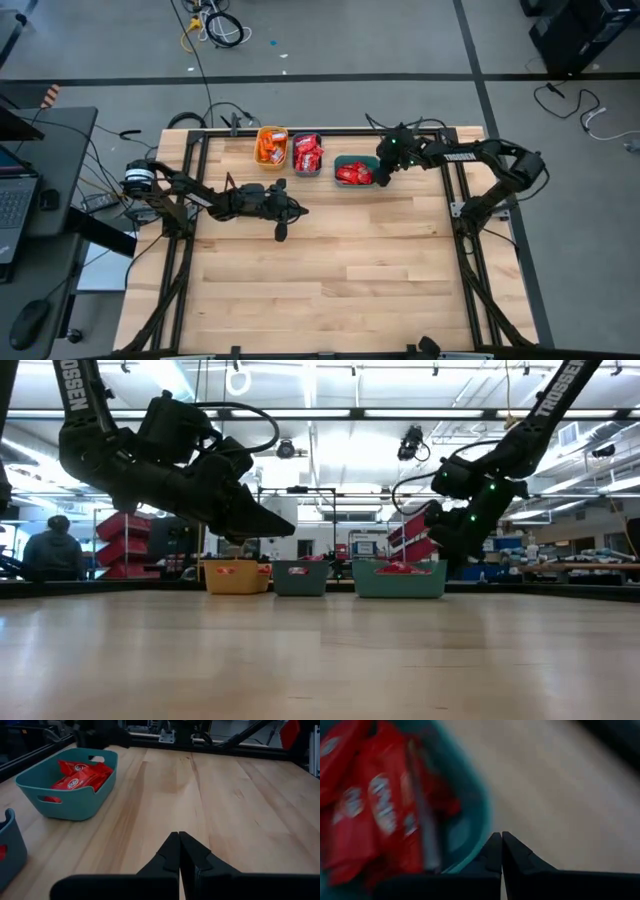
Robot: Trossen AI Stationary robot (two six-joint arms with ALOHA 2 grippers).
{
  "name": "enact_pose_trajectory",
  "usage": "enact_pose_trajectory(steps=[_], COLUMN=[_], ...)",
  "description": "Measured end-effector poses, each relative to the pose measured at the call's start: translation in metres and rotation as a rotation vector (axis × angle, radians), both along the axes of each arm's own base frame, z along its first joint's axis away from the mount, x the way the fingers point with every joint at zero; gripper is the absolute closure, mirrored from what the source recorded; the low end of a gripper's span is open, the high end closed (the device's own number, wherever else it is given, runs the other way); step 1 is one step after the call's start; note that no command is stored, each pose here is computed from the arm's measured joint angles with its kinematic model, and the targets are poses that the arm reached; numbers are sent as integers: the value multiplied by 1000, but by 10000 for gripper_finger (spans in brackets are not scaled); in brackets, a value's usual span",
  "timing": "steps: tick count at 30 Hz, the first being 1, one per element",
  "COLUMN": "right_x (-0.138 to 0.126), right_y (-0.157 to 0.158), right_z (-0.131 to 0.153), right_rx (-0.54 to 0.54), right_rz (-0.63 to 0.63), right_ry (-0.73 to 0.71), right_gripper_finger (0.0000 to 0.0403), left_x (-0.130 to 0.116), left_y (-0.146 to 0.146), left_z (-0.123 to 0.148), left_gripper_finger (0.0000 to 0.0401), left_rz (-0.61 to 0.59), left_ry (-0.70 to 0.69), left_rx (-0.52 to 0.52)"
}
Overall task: Sort candy
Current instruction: Move all the bins to the top corner of the table
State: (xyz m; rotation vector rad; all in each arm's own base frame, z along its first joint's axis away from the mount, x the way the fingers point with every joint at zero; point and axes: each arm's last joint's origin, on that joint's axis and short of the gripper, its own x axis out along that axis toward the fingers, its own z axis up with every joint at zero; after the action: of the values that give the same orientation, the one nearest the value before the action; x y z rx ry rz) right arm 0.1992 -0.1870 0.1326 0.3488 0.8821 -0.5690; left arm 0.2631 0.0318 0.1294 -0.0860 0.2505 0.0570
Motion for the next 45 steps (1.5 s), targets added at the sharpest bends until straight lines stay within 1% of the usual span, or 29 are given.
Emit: enact_pose_trajectory(steps=[2, 5, 10, 12, 14, 17, 19, 21, 26, 31, 34, 37, 41, 43, 45], right_x=[1, 8, 28, 36, 44, 56, 60, 59, 47, 32, 27, 23, 20, 19, 21], right_y=[7, 20, 50, 65, 81, 103, 113, 118, 120, 117, 109, 95, 72, 65, 62], right_z=[0, 1, 3, 3, 3, 5, 8, 16, 42, 64, 68, 64, 48, 38, 30], right_rx=[66, 133, 222, 252, 273, 264, 216, 146, 5, -83, -129, -183, -184, -153, -89], right_rz=[-1, 26, 155, 196, 237, 305, 298, 263, 168, 114, 75, 0, -81, -98, -75], right_ry=[-3, -18, -58, -63, -66, -84, -85, -83, -98, -121, -113, -58, 32, 68, 66], right_gripper_finger=[403, 403, 403, 403, 403, 403, 403, 403, 403, 403, 403, 403, 403, 403, 403], left_x=[0, 0, 0, 0, -2, -1, 3, 11, 43, 71, 82, 89, 93, 93, 92], left_y=[0, 0, 0, 1, 3, 6, 8, 11, 26, 51, 64, 72, 77, 79, 81], left_z=[0, 0, 0, -1, -4, -8, -7, -5, -1, -6, -9, -12, -10, -10, -10], left_gripper_finger=[401, 401, 401, 401, 401, 401, 401, 401, 401, 401, 401, 401, 401, 401, 401], left_rz=[0, -1, 6, 51, 128, 243, 303, 349, 396, 453, 480, 498, 508, 514, 519], left_ry=[0, 0, 3, 16, 43, 96, 116, 126, 174, 272, 292, 295, 271, 266, 263], left_rx=[0, 3, 3, -3, -27, -77, -94, -86, -53, -42, -45, -50, -51, -52, -53])
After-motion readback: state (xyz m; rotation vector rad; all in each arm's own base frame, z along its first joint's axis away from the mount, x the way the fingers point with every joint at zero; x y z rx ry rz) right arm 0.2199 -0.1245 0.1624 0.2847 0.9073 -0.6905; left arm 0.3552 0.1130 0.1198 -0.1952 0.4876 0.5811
